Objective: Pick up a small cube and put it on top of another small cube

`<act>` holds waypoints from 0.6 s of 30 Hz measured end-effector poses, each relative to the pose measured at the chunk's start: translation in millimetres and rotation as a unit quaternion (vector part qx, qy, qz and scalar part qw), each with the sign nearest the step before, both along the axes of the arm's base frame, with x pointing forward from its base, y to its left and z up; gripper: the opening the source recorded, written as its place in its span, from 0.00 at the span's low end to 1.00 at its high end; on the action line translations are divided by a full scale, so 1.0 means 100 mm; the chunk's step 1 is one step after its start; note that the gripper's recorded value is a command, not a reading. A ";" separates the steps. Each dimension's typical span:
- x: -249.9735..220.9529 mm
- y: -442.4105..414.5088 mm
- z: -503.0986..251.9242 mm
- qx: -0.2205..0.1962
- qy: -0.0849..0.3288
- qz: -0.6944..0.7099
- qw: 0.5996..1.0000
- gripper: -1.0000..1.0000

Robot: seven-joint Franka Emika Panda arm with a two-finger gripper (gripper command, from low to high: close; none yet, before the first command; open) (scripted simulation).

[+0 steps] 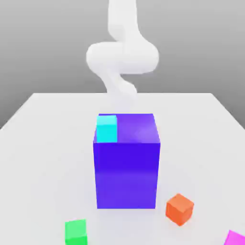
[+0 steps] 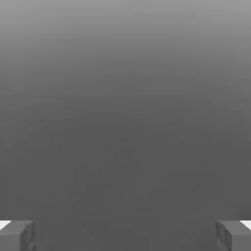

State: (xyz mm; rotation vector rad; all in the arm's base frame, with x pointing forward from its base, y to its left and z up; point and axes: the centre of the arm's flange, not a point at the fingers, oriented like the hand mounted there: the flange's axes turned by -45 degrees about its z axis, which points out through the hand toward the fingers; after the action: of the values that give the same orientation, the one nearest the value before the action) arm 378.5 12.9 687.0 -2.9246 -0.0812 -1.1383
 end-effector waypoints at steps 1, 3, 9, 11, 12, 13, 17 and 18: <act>0.13 0.06 -0.11 -0.006 0.012 0.013 1.000 0.50; 0.38 0.19 -0.33 -0.018 0.035 0.038 0.998 0.50; 0.98 0.62 -1.08 -0.052 0.101 0.113 0.987 0.50; 1.14 0.78 -1.36 -0.063 0.122 0.139 0.981 0.50; 1.21 0.86 -1.51 -0.068 0.132 0.152 0.977 0.50; 1.28 0.94 -1.66 -0.074 0.143 0.165 0.973 0.50; 1.49 1.31 -2.28 -0.096 0.183 0.219 0.954 0.50; 1.52 1.40 -2.45 -0.101 0.192 0.232 0.948 0.50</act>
State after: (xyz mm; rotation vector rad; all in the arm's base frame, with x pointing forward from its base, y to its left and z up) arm 530.6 153.3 442.5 -2.9825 -0.8738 -0.5092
